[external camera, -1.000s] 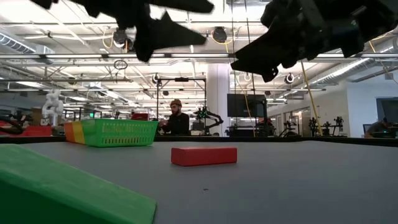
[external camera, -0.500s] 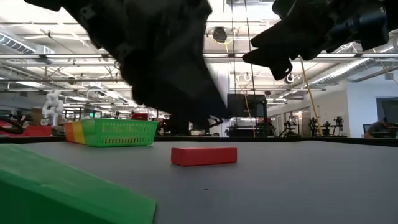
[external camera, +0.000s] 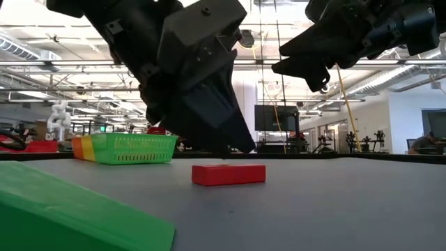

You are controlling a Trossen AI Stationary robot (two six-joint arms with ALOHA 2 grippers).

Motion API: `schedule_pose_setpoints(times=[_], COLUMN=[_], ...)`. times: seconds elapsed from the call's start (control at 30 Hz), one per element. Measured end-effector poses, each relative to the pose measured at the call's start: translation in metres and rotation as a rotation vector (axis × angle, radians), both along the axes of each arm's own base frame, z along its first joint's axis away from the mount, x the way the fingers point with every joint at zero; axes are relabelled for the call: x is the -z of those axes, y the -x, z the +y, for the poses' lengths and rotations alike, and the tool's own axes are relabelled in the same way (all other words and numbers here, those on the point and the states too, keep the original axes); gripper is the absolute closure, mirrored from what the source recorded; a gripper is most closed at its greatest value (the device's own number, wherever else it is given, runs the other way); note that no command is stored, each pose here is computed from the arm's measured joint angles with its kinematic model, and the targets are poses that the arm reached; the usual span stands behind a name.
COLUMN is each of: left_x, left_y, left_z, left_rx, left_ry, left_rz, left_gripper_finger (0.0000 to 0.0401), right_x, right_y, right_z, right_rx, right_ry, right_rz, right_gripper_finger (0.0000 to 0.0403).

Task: Sort & place blocks by color
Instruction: Put the red block into the orange basket

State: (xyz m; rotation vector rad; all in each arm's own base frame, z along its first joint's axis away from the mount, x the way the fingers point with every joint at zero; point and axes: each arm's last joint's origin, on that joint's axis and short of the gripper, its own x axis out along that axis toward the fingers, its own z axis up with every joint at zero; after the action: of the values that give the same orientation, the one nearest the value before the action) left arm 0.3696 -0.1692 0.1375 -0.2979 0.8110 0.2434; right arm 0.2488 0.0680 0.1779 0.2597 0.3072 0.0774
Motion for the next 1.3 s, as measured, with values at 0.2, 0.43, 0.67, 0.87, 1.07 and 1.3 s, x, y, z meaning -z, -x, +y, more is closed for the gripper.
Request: schedule_pose_setpoints(times=[0.2, 0.43, 0.67, 0.87, 1.07, 1.3], left_x=[0.02, 0.026, 0.023, 0.011, -0.042, -0.09], left_y=[0.0, -0.001, -0.001, 0.0, 0.003, 0.019], left_z=[-0.003, -0.002, -0.002, 0.002, 0.033, 0.104], left_rx=[-0.018, -0.041, -0.02, 0.064, 0.01, -0.13], left_ry=[-0.001, -0.049, -0.058, -0.065, -0.126, -0.22], left_rz=[0.04, 0.034, 0.034, 0.05, -0.019, 0.059], left_gripper_finger=[0.0167, 0.0167, 0.0266, 0.0272, 0.0272, 0.0272], right_x=[0.0, 0.001, 0.002, 0.002, 0.002, 0.001], right_y=[0.0, 0.0, 0.001, 0.001, 0.001, 0.0], right_z=[0.0, 0.0, 0.0, 0.0, 0.0, 0.0], right_rx=[0.0, 0.0, 0.0, 0.0, 0.001, 0.0], right_ry=[0.0, 0.003, 0.006, 0.006, 0.005, 0.003], right_rz=[0.002, 0.013, 0.023, 0.023, 0.022, 0.016], right_gripper_finger=[0.0232, 0.0232, 0.0232, 0.0232, 0.0232, 0.0232])
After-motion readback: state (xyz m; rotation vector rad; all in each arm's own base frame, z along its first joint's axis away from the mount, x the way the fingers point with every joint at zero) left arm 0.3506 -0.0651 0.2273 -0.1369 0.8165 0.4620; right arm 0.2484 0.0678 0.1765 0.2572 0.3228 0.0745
